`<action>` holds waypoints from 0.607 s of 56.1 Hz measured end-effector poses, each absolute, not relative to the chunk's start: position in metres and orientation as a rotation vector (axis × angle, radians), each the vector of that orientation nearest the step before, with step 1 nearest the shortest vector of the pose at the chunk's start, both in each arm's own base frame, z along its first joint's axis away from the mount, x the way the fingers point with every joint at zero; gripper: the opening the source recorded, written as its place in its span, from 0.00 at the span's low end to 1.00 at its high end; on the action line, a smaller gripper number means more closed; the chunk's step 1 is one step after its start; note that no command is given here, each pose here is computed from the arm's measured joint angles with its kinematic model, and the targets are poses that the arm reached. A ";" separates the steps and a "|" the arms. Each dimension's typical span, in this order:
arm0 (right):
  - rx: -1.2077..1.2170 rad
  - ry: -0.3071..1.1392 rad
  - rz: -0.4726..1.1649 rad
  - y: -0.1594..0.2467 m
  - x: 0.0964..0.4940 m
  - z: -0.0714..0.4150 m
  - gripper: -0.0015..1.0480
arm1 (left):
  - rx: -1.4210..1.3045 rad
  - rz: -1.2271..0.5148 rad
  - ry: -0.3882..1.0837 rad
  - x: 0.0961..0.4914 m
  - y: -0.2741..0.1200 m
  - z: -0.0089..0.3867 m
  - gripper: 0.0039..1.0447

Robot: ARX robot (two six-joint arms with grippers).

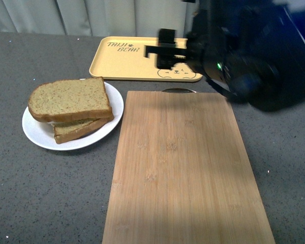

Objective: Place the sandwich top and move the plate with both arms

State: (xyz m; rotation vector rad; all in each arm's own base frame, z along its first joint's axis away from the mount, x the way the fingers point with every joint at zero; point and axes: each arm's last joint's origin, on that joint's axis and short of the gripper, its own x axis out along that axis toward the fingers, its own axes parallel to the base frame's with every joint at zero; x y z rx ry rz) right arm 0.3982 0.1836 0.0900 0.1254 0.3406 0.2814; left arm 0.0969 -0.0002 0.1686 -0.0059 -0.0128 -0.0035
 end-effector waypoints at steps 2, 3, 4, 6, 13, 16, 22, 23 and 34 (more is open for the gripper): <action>0.077 0.224 0.155 0.167 0.383 0.090 0.53 | -0.006 -0.002 -0.012 0.097 0.000 0.169 0.94; 0.055 0.178 0.105 0.158 0.375 0.093 0.49 | -0.006 -0.002 -0.012 0.097 0.000 0.169 0.94; 0.046 0.138 0.063 0.149 0.367 0.096 0.46 | -0.006 -0.002 -0.012 0.097 0.000 0.169 0.94; 0.041 0.087 0.031 0.137 0.357 0.103 0.41 | -0.006 -0.001 -0.013 0.097 0.000 0.169 0.94; 0.036 -0.033 0.002 0.098 0.321 0.135 0.20 | -0.006 -0.002 -0.013 0.097 0.000 0.169 0.94; 0.025 -0.025 -0.004 0.084 0.304 0.137 0.10 | -0.006 -0.002 -0.013 0.097 0.000 0.169 0.94; -0.003 0.024 0.003 0.057 0.264 0.134 0.01 | -0.006 -0.002 -0.013 0.097 0.000 0.169 0.94; -0.002 0.022 0.003 0.055 0.260 0.136 0.01 | -0.006 -0.002 -0.013 0.097 0.000 0.169 0.94; -0.001 0.019 0.005 0.034 0.225 0.144 0.01 | -0.006 -0.002 -0.013 0.097 0.000 0.169 0.94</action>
